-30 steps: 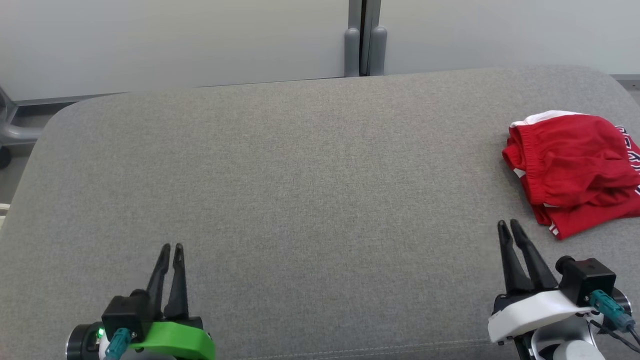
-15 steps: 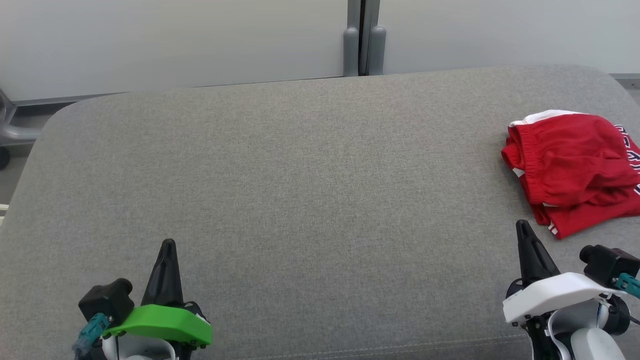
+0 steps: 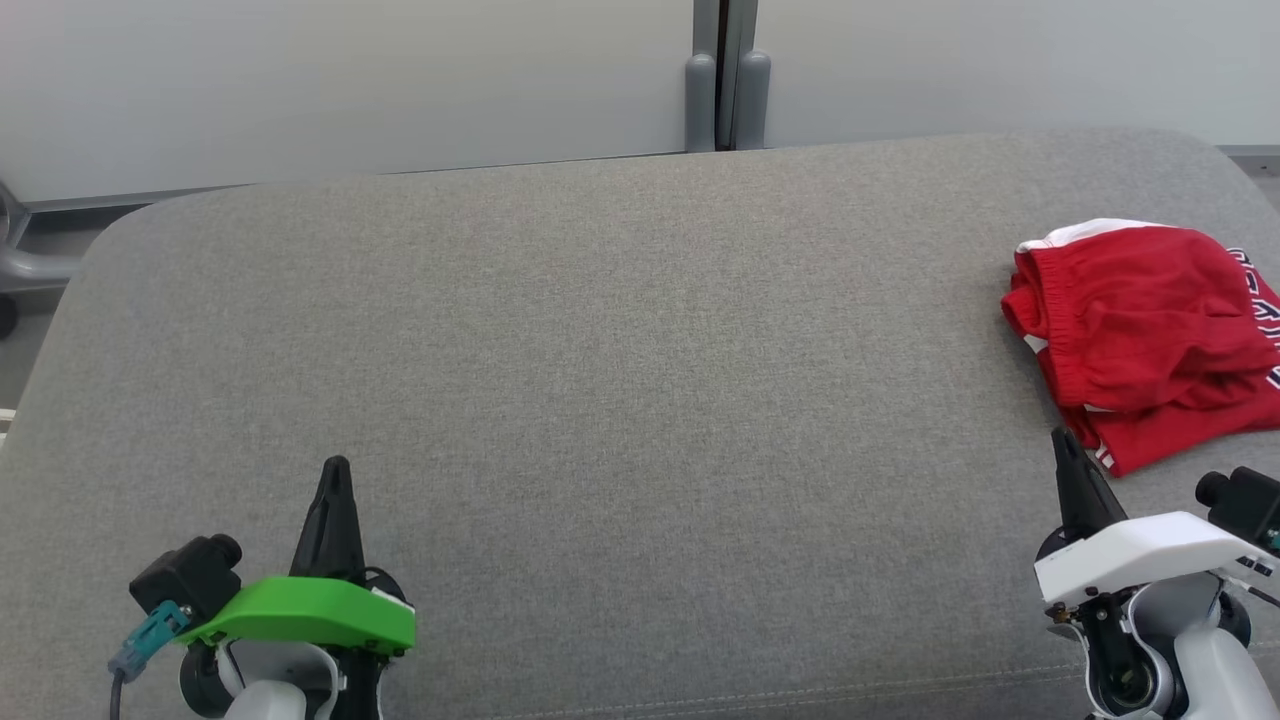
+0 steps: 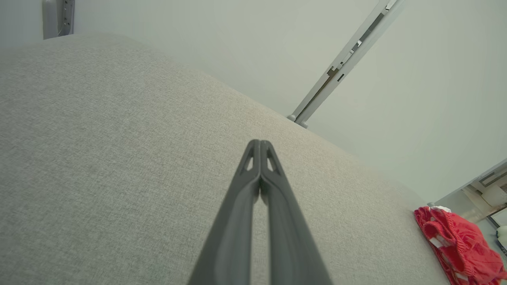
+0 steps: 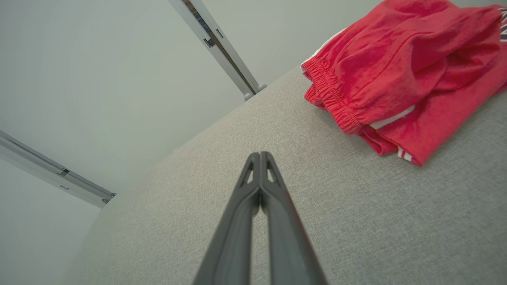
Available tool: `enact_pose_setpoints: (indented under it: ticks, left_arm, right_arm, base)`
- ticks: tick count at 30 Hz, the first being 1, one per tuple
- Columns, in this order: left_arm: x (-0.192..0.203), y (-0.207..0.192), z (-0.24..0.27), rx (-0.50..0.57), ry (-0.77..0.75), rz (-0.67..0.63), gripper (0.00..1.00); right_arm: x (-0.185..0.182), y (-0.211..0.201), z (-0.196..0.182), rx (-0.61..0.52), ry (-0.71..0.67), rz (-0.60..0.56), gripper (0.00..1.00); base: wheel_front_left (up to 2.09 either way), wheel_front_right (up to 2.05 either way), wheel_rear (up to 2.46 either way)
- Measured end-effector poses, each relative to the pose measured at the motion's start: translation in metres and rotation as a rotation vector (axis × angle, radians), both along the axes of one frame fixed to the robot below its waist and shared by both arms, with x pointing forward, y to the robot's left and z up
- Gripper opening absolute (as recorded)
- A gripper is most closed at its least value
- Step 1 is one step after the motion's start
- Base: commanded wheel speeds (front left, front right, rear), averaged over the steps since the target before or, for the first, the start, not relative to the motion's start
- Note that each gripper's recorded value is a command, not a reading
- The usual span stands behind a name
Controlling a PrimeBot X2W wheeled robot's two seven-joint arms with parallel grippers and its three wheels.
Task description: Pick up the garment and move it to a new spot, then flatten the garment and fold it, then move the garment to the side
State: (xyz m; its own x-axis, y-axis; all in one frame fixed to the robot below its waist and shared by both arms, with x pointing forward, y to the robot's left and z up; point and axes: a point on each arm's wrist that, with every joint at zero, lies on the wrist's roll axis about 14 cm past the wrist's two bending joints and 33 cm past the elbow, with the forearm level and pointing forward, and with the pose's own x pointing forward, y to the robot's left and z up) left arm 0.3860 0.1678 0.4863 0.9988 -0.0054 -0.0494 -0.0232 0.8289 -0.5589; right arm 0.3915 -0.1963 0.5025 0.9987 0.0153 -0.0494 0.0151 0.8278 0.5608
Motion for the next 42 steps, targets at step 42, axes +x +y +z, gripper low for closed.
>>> enact_pose_setpoints:
  ticks: [42]
  left_arm:
    - [0.031,-0.008,0.011,-0.523,0.014,0.026,0.00]
  right_arm:
    - [0.026,-0.028,-0.001,0.516,0.040,-0.059,0.00]
  base:
    - [0.00,0.00,0.00]
